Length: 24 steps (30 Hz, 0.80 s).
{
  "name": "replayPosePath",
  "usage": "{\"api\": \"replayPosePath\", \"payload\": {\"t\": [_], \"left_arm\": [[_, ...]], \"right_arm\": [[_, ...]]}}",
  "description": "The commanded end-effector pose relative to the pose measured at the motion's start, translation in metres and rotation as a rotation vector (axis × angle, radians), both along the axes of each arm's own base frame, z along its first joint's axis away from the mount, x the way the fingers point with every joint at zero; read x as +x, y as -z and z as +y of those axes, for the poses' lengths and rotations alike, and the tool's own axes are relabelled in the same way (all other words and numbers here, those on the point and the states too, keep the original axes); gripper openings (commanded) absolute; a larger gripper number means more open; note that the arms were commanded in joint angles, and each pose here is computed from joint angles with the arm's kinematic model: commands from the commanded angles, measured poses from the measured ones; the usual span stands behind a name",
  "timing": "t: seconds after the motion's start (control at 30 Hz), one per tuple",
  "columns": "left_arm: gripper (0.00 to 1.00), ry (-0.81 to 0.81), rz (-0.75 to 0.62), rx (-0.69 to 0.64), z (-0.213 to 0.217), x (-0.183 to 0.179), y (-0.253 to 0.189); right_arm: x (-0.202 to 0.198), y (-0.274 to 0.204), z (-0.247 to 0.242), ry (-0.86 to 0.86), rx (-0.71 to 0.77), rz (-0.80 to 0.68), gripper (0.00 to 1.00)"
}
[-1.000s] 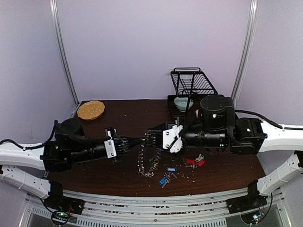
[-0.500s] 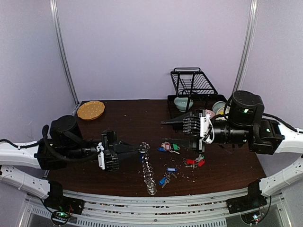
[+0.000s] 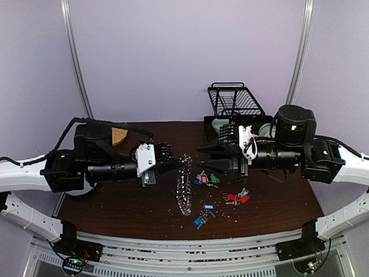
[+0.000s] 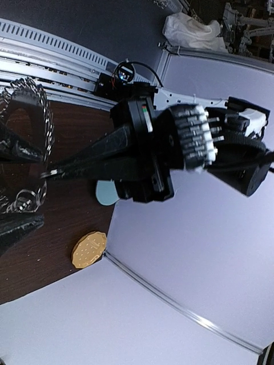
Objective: Put the keys on the keyring
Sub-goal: Pass from the left arm to the right
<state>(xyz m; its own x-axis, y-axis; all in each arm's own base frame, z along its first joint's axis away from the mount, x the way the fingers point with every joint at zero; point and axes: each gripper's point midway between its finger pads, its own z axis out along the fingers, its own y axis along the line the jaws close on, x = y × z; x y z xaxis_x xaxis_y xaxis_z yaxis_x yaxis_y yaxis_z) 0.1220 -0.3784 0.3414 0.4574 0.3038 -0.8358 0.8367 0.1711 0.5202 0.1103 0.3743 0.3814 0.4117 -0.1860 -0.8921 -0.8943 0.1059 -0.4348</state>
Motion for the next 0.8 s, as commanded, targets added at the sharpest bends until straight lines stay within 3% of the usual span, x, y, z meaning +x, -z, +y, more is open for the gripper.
{"api": "replayPosePath", "payload": {"t": [0.0,0.4,0.63,0.77], "left_arm": [[0.0,-0.167,0.201,0.123,0.021,0.015,0.026],[0.0,-0.22,0.308,0.198,0.031,0.014,0.03],[0.0,-0.217,0.299,0.189,0.031,0.014,0.029],[0.0,-0.209,0.292,0.186,0.03,0.014,0.028]], "right_arm": [[0.026,0.008,-0.002,0.039,-0.002,0.143,0.31],[0.028,0.049,0.047,-0.147,-0.152,0.196,0.3],[0.025,0.06,0.057,-0.201,-0.164,0.222,0.25],[0.03,0.065,0.062,-0.19,-0.163,0.23,0.17]]}}
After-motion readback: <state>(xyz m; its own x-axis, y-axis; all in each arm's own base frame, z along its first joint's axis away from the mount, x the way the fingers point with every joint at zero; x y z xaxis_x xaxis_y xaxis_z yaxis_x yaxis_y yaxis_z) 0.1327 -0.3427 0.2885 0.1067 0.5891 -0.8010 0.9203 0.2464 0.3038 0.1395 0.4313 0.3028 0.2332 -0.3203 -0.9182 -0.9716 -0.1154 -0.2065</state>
